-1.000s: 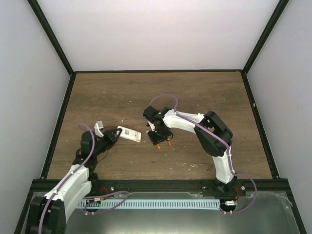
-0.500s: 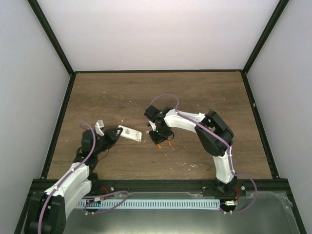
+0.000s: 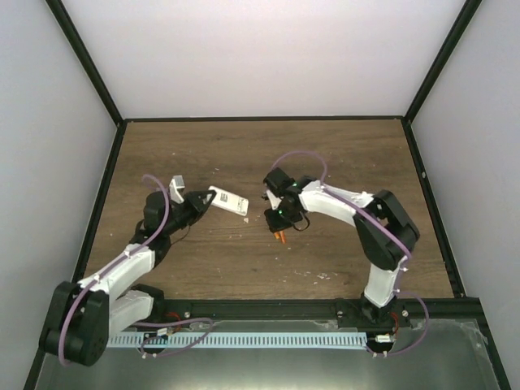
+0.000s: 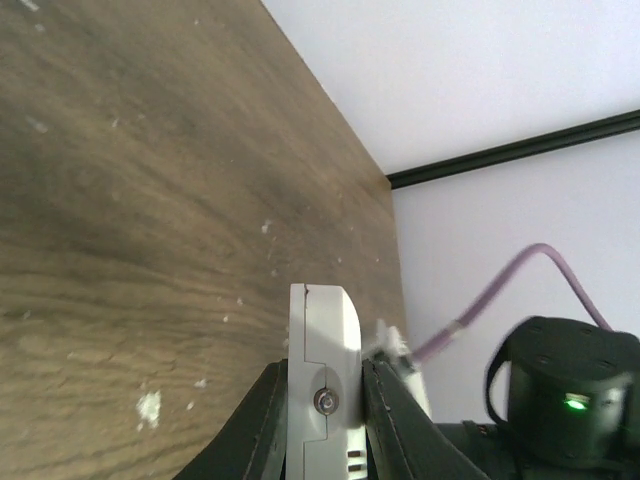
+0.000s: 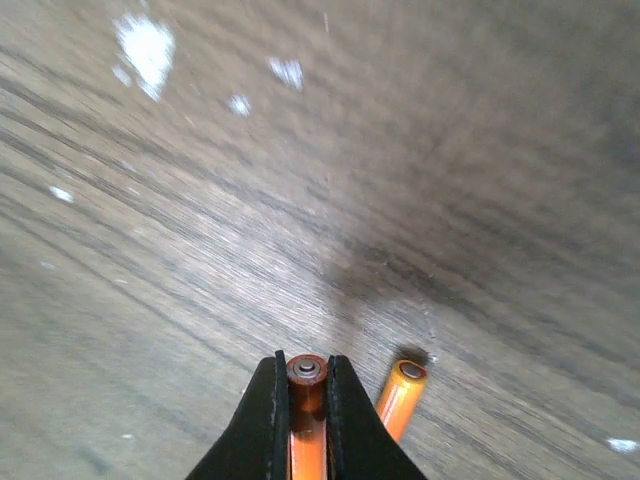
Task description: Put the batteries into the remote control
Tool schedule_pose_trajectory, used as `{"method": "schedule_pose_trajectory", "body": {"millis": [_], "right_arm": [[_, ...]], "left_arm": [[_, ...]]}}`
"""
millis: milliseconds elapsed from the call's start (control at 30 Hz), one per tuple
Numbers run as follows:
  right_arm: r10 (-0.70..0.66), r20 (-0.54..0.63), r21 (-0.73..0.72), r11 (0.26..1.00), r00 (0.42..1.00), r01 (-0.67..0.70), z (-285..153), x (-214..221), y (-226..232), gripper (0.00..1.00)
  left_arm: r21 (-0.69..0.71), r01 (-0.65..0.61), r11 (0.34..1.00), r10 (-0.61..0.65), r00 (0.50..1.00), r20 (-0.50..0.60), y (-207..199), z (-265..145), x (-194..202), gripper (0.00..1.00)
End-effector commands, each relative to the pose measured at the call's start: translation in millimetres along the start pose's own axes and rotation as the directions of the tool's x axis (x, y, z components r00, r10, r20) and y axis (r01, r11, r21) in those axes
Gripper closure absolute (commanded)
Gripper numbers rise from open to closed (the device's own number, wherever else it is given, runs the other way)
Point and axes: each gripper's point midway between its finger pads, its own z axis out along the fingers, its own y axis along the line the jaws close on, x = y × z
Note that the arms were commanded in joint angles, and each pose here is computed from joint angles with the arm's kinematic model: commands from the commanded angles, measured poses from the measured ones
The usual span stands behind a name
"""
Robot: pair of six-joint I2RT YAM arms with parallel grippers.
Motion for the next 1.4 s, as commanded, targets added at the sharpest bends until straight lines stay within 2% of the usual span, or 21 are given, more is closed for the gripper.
{"method": "schedule_pose_trajectory", "body": {"millis": [0,200,367,500,833,1200,1367], "right_arm": [[-0.006,0.258,-0.093,0.995,0.966,0.031,-62,-44,18,0.99],[0.026,0.470,-0.154,0.987,0.882,0.053,-129,-68,23,0.99],[0.061,0.580,-0.221,0.972,0.812,0.084,-172,-75,32,0.99],[0.099,0.623,-0.258,0.962,0.776,0.085,-188,-75,35,0.99],[0.160,0.689,-0.303,0.950,0.707,0.080,-207,-78,37,0.99],[0.207,0.802,-0.262,0.965,0.561,0.019,-236,-86,17,0.99],[0.233,0.797,-0.282,0.959,0.557,0.002,-231,-88,16,0.99]], "left_arm": [[0.108,-0.041,0.993,0.035,0.998,0.055,-39,13,-23,1.00],[0.198,-0.023,0.980,0.015,0.999,0.039,-66,36,-30,1.00],[0.278,-0.014,0.960,-0.004,0.998,0.063,-87,45,-25,1.00],[0.304,-0.031,0.952,0.005,0.996,0.086,-99,47,-19,1.00],[0.354,0.025,0.935,-0.053,0.996,0.070,-101,49,-5,1.00],[0.345,0.055,0.937,-0.092,0.991,0.093,-95,36,-5,1.00],[0.346,0.070,0.936,-0.107,0.990,0.087,-92,36,-4,1.00]]}}
